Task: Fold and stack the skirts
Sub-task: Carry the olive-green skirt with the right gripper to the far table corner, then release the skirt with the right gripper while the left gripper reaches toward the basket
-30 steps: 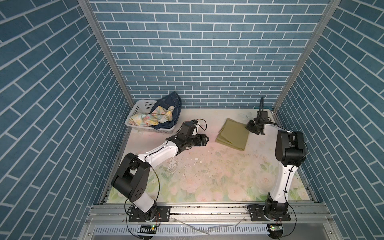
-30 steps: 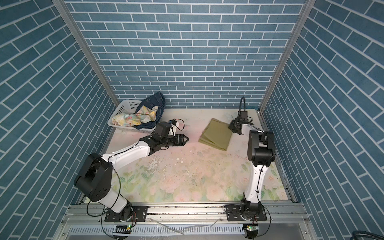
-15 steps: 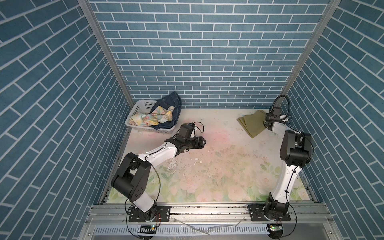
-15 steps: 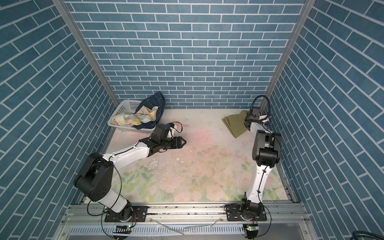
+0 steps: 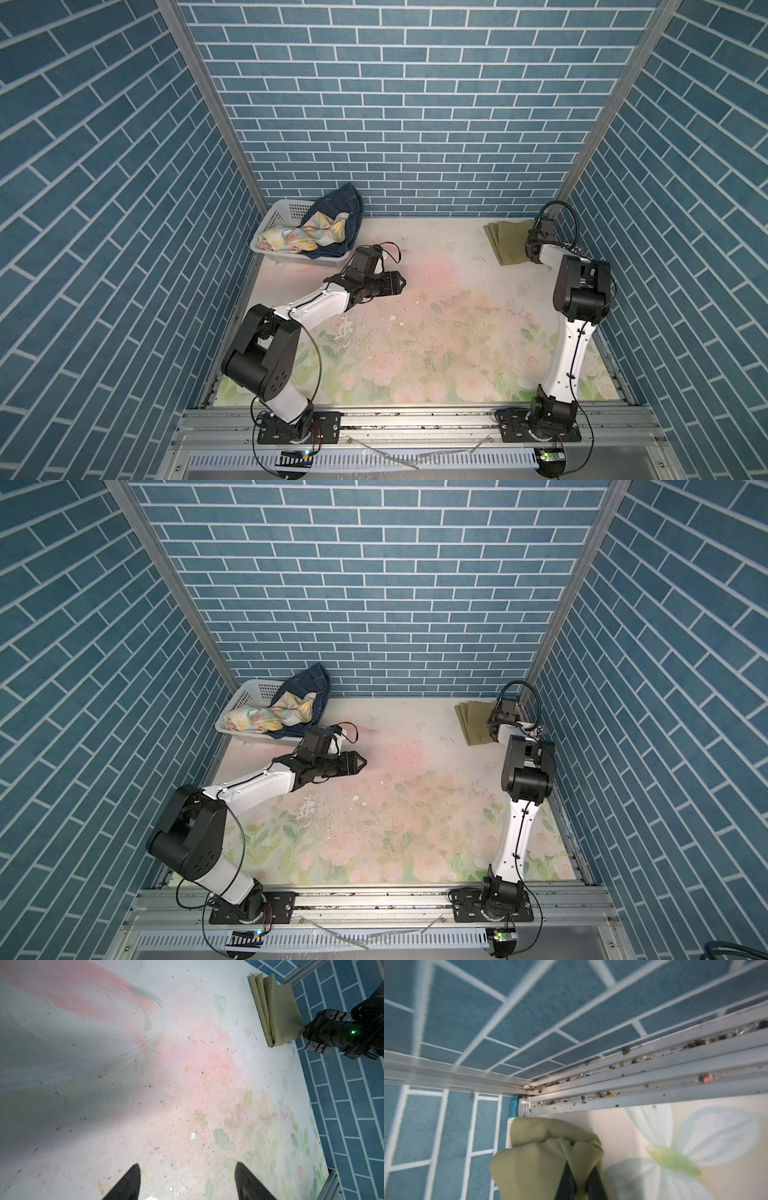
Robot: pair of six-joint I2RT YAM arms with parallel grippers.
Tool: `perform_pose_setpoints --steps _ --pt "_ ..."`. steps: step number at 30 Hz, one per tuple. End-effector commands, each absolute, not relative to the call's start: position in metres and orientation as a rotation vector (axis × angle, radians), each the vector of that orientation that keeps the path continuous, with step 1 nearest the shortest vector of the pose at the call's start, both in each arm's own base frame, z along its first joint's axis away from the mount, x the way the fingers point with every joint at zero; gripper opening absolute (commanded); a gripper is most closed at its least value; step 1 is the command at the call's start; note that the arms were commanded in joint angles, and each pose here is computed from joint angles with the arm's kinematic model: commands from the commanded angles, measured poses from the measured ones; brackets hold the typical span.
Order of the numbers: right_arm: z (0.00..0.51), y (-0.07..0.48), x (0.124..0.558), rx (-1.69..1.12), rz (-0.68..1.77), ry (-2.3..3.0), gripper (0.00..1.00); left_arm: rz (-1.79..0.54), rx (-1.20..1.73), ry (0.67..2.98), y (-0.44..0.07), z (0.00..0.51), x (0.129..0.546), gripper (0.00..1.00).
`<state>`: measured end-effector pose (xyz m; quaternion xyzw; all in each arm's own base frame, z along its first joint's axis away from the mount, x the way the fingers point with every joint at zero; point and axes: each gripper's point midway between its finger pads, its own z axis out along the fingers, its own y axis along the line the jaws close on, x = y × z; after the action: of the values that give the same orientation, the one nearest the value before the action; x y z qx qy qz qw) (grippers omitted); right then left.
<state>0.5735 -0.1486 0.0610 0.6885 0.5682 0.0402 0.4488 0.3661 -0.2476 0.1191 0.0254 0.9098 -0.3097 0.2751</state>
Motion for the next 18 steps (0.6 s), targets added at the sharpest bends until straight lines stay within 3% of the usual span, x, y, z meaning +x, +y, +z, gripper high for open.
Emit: perform_pose_setpoints --steps 1,8,11,16,18 --pt "0.073 -0.145 0.581 1.745 0.141 1.345 0.00 -0.828 0.063 2.460 -0.244 0.116 0.365 0.72" --pt "0.070 -0.144 0.576 1.776 0.124 1.342 0.03 -0.806 0.056 2.458 -0.240 0.120 0.363 0.72" --pt "0.070 -0.145 0.570 1.776 0.123 1.341 0.21 -0.792 0.051 2.457 -0.238 0.123 0.363 0.72" --pt "0.081 -0.149 0.561 1.731 0.104 1.394 0.67 -0.777 0.043 2.436 -0.234 0.137 0.364 0.74" --pt "0.082 -0.150 0.557 1.695 0.079 1.444 0.76 -0.752 0.052 2.434 -0.232 0.143 0.365 0.77"
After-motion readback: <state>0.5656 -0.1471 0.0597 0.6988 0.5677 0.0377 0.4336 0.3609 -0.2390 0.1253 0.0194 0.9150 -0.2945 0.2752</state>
